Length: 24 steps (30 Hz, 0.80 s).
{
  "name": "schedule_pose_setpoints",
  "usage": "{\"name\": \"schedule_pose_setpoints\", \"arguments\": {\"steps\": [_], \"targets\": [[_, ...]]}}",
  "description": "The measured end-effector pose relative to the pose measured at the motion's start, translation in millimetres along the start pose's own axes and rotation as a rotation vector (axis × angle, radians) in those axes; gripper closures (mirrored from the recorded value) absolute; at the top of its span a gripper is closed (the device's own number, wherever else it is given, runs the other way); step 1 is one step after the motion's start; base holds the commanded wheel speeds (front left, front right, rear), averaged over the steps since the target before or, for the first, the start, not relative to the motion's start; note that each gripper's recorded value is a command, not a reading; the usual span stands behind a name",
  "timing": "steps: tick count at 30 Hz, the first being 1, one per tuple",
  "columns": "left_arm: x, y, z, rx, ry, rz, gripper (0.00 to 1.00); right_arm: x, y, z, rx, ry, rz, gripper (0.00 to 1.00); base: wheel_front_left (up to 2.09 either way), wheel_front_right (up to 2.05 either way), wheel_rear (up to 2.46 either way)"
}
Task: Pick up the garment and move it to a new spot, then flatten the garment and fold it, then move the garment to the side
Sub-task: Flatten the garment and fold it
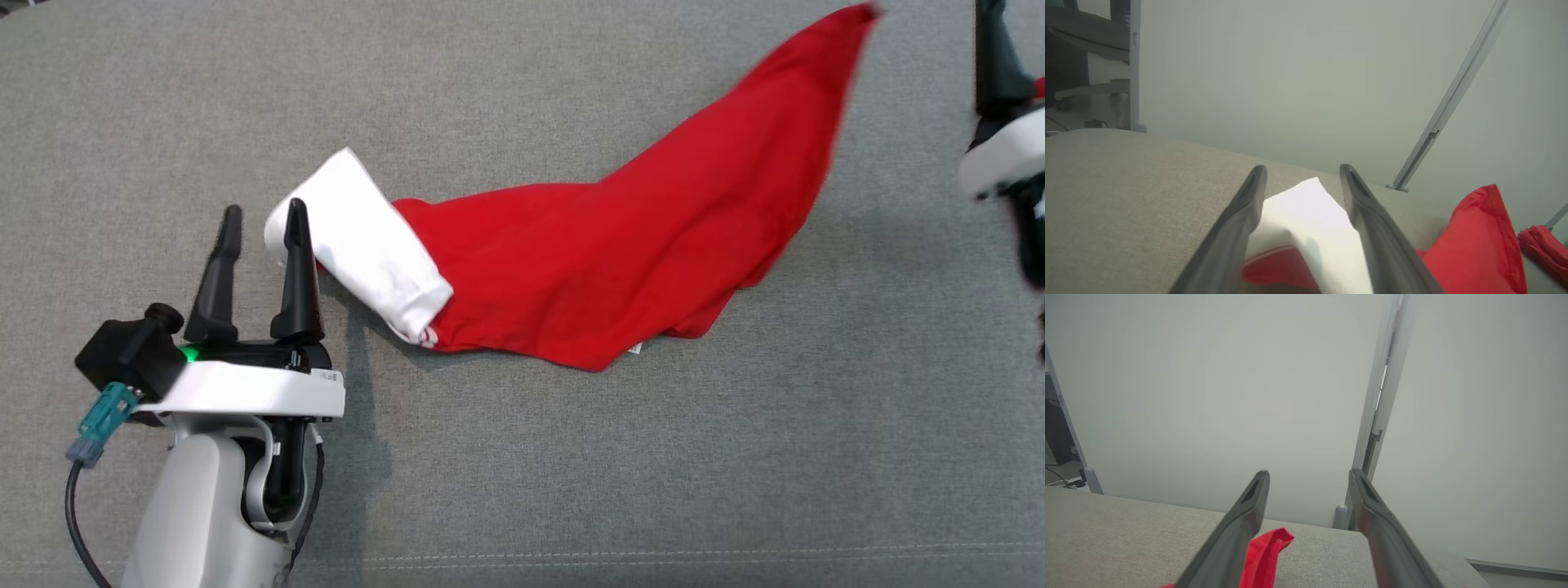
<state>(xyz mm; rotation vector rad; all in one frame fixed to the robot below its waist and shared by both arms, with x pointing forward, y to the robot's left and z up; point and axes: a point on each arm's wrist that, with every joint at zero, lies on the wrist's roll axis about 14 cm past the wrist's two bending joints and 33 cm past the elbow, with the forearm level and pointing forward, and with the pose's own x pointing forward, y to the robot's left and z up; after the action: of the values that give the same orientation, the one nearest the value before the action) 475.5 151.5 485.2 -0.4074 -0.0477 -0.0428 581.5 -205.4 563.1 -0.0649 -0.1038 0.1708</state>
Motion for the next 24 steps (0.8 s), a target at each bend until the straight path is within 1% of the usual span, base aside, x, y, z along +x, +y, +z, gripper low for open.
{"name": "schedule_pose_setpoints", "arguments": {"steps": [1, 2, 3, 5, 7, 10, 13, 15, 19, 24], "targets": [[1, -1, 8, 0.014, -0.024, -0.001, 0.00, -4, 4, 5, 0.003, -0.027, 0.005, 0.00, 0.00, 0.00, 0.00], [0, -2, 15, 0.022, -0.043, 0.002, 0.00, -12, 16, 0, 0.026, -0.033, 0.022, 0.00, 0.00, 0.00, 0.00], [-3, -3, 19, 0.032, -0.057, 0.006, 0.00, -24, 33, -14, 0.053, -0.008, 0.049, 0.00, 0.00, 0.00, 0.00], [-10, -4, 25, 0.063, -0.073, 0.017, 0.00, -57, 75, -55, 0.125, 0.089, 0.113, 0.00, 0.00, 0.00, 0.00], [-18, -3, 33, 0.090, -0.093, 0.031, 0.00, -92, 103, -87, 0.174, 0.177, 0.154, 0.00, 0.00, 0.00, 0.00], [-25, -5, 43, 0.092, -0.120, 0.036, 0.00, -131, 123, -113, 0.198, 0.266, 0.196, 0.00, 0.00, 0.00, 0.00], [-32, -11, 44, 0.091, -0.121, 0.018, 0.00, -157, 147, -127, 0.215, 0.326, 0.257, 0.00, 0.00, 0.00, 0.00], [-36, -16, 41, 0.086, -0.109, 0.000, 0.00, -165, 158, -131, 0.219, 0.346, 0.285, 0.00, 0.00, 0.00, 0.00], [-41, -24, 40, 0.083, -0.105, -0.022, 0.00, -169, 170, -138, 0.207, 0.379, 0.326, 0.00, 0.00, 0.00, 0.00], [-45, -27, 44, 0.085, -0.113, -0.031, 0.00, -157, 178, -150, 0.151, 0.417, 0.365, 0.00, 0.00, 0.00, 0.00]]}}
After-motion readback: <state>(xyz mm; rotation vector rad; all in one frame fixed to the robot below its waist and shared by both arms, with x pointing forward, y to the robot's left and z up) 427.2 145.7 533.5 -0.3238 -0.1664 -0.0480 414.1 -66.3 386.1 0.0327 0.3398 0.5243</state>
